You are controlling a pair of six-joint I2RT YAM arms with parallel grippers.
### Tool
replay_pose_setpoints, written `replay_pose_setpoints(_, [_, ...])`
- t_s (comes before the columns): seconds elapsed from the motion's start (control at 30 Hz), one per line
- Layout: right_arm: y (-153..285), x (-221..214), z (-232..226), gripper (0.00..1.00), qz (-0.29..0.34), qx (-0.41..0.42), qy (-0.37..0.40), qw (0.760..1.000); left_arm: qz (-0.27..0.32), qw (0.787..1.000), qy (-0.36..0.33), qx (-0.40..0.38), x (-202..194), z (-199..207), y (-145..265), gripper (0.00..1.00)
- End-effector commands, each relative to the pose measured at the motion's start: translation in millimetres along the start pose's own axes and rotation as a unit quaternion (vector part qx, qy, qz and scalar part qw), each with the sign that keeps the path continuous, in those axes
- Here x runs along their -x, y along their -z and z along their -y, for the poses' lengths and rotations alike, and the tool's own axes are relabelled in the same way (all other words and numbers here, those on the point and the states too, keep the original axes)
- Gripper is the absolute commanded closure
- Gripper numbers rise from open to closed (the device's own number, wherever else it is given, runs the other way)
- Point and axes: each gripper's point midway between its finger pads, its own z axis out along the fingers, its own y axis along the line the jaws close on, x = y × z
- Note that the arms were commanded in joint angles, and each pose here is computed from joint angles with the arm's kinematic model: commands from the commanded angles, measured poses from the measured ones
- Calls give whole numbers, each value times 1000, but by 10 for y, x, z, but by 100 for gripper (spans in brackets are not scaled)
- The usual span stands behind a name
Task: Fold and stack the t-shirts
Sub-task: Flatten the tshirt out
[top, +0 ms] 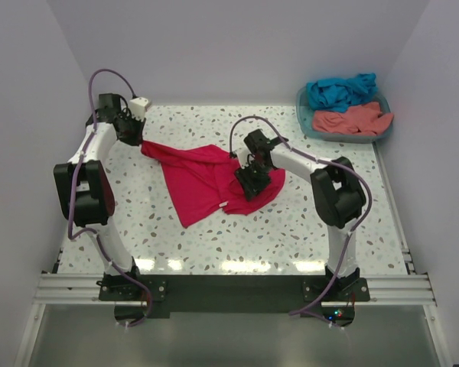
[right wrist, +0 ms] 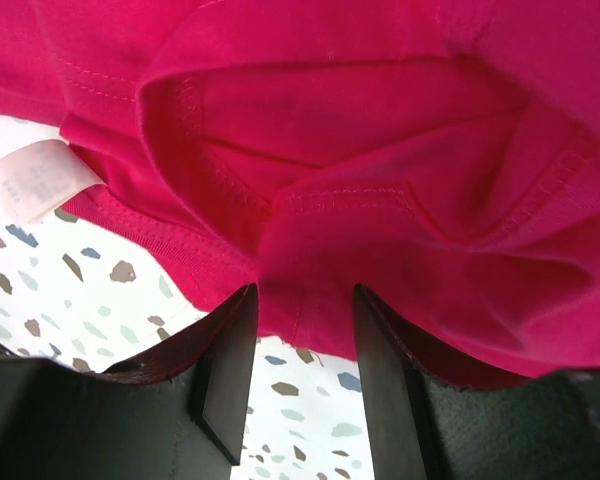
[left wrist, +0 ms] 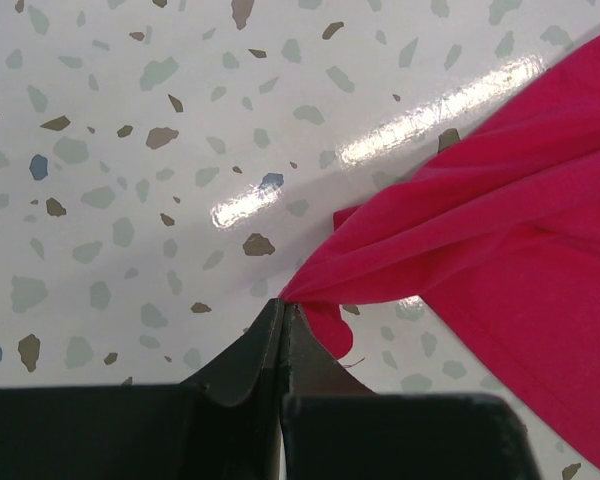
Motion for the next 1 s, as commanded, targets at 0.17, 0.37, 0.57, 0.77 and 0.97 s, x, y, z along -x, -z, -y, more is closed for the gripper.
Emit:
replay_pose_setpoints(0.17, [2,343,-164,50,40,31,-8,999,12,1000,9,11,105,-83,60,100])
replay_pose_setpoints(0.37, [-19,386,-219,45,43,38,-10,998,13,1000,9,11,104,-94,43,100])
replay_pose_setpoints(0.57, [-70,449,-216,41,46,31,-10,998,14,1000,10,9,108,-89,33,100])
replay_pose_setpoints(0.77, [-98,508,-150,50,52,14,-18,998,12,1000,12,11,94,-105,35,100])
replay_pose_setpoints(0.97, [-49,576,-142,58,61,8,-23,998,11,1000,13,10,80,-112,31,100])
